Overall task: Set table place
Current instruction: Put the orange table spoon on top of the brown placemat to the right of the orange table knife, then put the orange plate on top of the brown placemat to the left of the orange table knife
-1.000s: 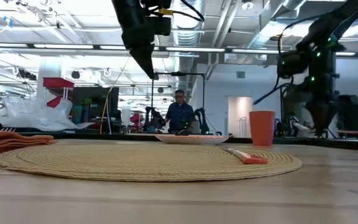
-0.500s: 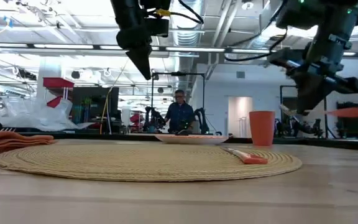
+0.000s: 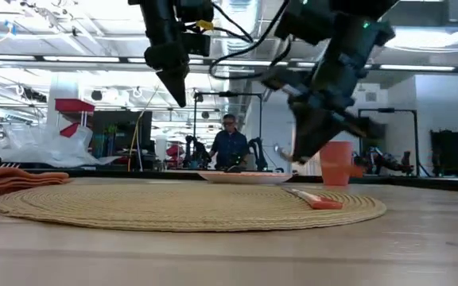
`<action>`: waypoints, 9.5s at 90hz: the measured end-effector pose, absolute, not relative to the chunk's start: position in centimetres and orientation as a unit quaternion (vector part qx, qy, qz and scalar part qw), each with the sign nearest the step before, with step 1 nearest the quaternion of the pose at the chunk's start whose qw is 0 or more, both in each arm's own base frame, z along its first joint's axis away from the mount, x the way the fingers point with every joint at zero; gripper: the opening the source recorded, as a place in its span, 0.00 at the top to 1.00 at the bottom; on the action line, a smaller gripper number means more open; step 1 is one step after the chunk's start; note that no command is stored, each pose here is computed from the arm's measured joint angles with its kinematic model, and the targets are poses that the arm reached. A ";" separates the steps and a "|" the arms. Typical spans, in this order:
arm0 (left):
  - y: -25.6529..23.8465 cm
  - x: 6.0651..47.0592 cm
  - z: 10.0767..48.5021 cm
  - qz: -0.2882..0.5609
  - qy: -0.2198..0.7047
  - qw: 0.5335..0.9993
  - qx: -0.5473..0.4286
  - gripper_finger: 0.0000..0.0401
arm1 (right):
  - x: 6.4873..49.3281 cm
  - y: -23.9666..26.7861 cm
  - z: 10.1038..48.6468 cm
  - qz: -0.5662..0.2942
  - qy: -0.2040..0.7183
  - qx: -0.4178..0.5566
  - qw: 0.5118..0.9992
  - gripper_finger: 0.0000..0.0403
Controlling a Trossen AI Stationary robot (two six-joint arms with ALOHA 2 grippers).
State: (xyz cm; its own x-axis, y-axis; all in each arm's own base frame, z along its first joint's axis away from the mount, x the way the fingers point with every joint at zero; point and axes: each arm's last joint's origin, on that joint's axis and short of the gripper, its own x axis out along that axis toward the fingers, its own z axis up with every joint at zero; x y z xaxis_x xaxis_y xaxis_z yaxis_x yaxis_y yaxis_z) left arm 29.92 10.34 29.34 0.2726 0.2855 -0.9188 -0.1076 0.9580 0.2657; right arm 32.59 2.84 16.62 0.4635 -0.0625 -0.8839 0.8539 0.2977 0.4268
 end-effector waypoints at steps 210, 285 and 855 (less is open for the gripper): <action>12.1 29.6 29.4 0.066 0.572 0.813 0.081 1.00 | 34.0 4.9 14.5 -0.425 0.467 0.519 0.577 1.00; 12.2 29.8 29.5 0.062 0.564 0.818 0.093 1.00 | 34.9 3.8 15.8 -0.414 0.464 0.485 0.615 0.99; 3.4 17.1 19.0 0.244 0.147 0.685 -0.671 1.00 | 21.8 -11.7 26.6 -0.352 0.449 0.197 0.798 1.00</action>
State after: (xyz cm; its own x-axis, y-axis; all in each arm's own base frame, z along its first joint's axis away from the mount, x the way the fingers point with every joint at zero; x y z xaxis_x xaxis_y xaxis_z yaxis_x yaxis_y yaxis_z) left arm 17.09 3.44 18.96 0.8380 0.1375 -0.5280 -0.5308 -0.0182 -0.8473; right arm 21.77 -11.68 26.55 0.3497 -0.3847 -0.8543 0.7375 0.6754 -0.0022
